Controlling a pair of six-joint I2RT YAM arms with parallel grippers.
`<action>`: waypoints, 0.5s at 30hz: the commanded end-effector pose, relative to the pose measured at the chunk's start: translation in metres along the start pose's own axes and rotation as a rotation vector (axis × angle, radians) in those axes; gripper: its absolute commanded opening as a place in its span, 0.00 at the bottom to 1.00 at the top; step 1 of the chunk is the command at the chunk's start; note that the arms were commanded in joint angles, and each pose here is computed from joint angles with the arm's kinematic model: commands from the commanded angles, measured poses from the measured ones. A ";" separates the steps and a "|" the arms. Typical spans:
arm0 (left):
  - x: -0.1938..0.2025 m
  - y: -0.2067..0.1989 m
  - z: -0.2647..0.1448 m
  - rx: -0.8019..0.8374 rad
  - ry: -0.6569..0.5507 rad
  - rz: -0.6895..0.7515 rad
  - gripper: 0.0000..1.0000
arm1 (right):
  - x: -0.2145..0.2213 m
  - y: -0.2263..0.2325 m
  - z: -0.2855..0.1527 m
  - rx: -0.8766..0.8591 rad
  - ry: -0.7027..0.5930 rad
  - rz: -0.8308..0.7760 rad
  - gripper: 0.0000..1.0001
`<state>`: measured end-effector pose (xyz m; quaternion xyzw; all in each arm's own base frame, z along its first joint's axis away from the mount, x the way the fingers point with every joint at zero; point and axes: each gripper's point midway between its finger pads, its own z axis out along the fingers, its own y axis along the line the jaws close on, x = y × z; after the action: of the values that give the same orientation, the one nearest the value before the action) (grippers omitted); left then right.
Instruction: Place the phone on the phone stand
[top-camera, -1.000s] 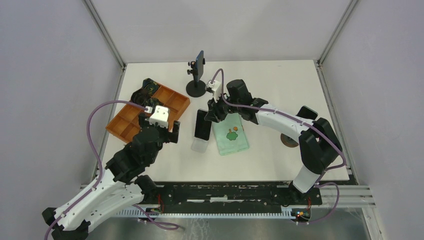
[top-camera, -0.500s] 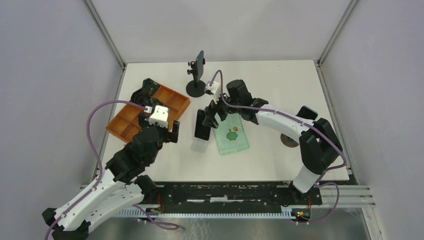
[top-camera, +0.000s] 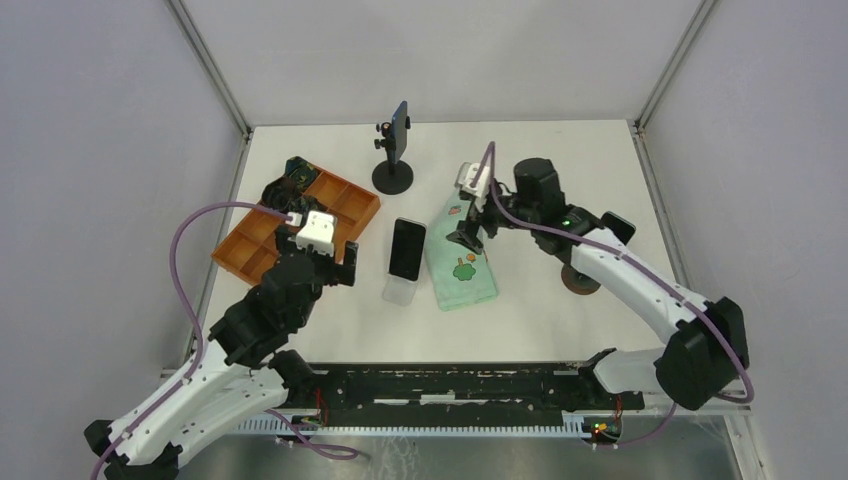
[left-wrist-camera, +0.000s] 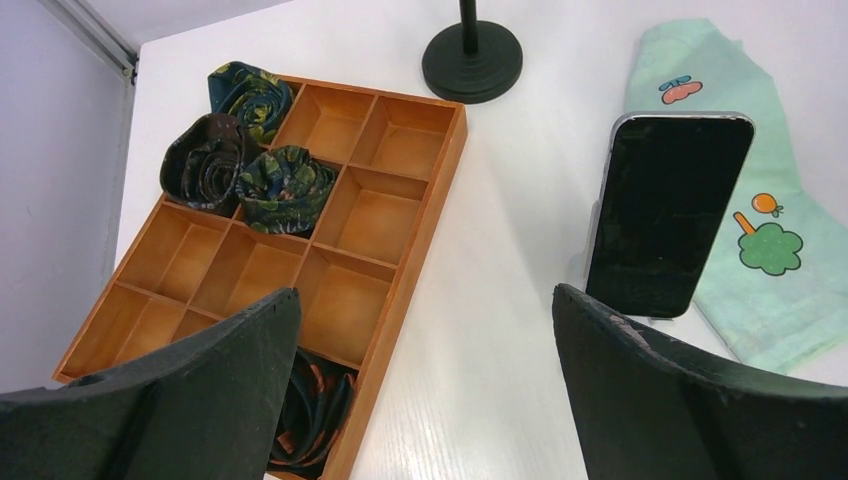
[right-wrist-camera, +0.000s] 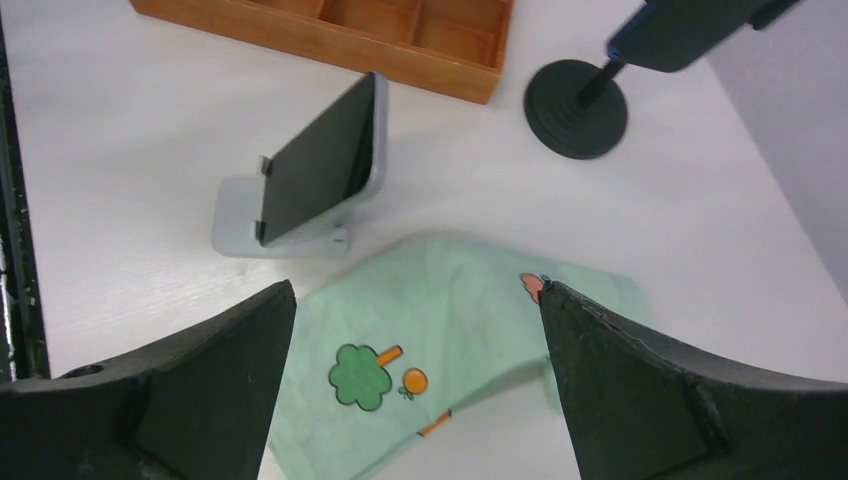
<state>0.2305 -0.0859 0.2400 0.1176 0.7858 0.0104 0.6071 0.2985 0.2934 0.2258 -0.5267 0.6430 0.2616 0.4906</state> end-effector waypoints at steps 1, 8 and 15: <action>-0.016 -0.004 -0.003 0.040 -0.055 -0.044 1.00 | 0.002 -0.022 -0.049 0.048 -0.072 -0.033 0.98; -0.060 -0.022 -0.025 0.191 -0.159 -0.252 1.00 | 0.006 -0.047 -0.121 0.260 0.077 -0.142 0.98; -0.139 -0.047 -0.061 0.427 -0.262 -0.396 1.00 | -0.049 -0.073 -0.193 0.552 0.066 -0.145 0.98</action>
<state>0.2097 -0.1244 0.3136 0.0984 0.7412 -0.1712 0.6416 0.2973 0.1584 0.3030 -0.4791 0.6632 0.0931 0.5674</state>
